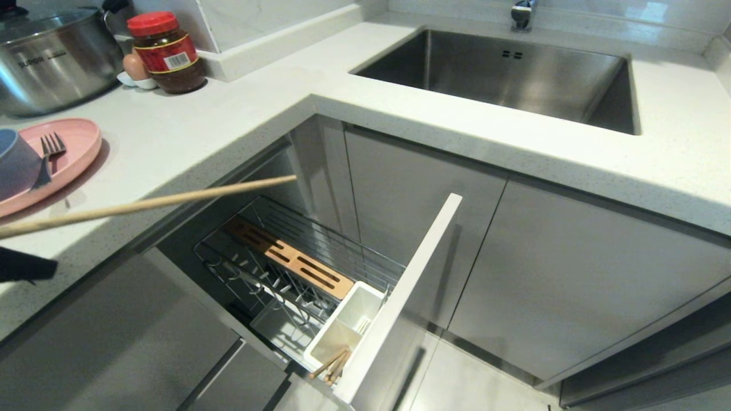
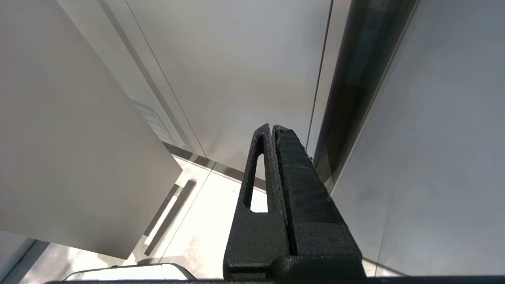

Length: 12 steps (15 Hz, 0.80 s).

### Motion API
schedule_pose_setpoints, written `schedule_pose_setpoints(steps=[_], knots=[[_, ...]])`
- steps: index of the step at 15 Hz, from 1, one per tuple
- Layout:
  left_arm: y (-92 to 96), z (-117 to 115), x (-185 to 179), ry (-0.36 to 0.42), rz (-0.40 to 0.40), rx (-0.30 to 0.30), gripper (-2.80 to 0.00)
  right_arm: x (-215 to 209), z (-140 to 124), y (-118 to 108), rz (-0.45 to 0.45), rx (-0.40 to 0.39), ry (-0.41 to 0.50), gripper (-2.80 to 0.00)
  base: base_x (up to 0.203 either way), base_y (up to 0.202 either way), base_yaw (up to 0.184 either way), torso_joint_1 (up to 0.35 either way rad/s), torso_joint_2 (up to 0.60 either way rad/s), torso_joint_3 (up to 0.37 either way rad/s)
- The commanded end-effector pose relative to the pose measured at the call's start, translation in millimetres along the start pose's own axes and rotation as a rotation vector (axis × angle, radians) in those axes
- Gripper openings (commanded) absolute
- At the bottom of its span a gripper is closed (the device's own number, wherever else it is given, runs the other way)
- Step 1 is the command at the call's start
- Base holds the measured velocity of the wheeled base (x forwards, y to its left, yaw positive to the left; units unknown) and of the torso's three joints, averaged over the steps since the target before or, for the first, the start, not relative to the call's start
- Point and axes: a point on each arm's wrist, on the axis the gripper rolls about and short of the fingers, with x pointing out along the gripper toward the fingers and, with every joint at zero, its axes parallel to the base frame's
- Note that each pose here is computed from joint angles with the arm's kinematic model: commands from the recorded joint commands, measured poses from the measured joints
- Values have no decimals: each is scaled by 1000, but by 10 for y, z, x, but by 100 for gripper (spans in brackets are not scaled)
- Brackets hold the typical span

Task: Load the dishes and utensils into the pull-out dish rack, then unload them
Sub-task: Take the chopsticks out of the cupboard

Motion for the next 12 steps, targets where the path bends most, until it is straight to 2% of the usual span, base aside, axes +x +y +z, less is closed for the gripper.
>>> schedule_pose_setpoints(steps=[1,4,6,8,12], knots=[[35,-159,-359,-181,-3,-21,-280,-3,0,0,0,1,-4,-280,0,0,0,0,0,0],[44,-225,-578,-361,86,-88,-280,-3,0,0,0,1,-5,-280,0,0,0,0,0,0],[29,-269,-681,-459,205,-153,-280,-2,0,0,0,1,-4,-280,0,0,0,0,0,0],[11,-302,-715,-524,364,-240,-280,-2,0,0,0,1,-3,-280,0,0,0,0,0,0],[81,-278,-632,-584,709,-445,-280,-2,0,0,0,1,-3,-280,0,0,0,0,0,0]])
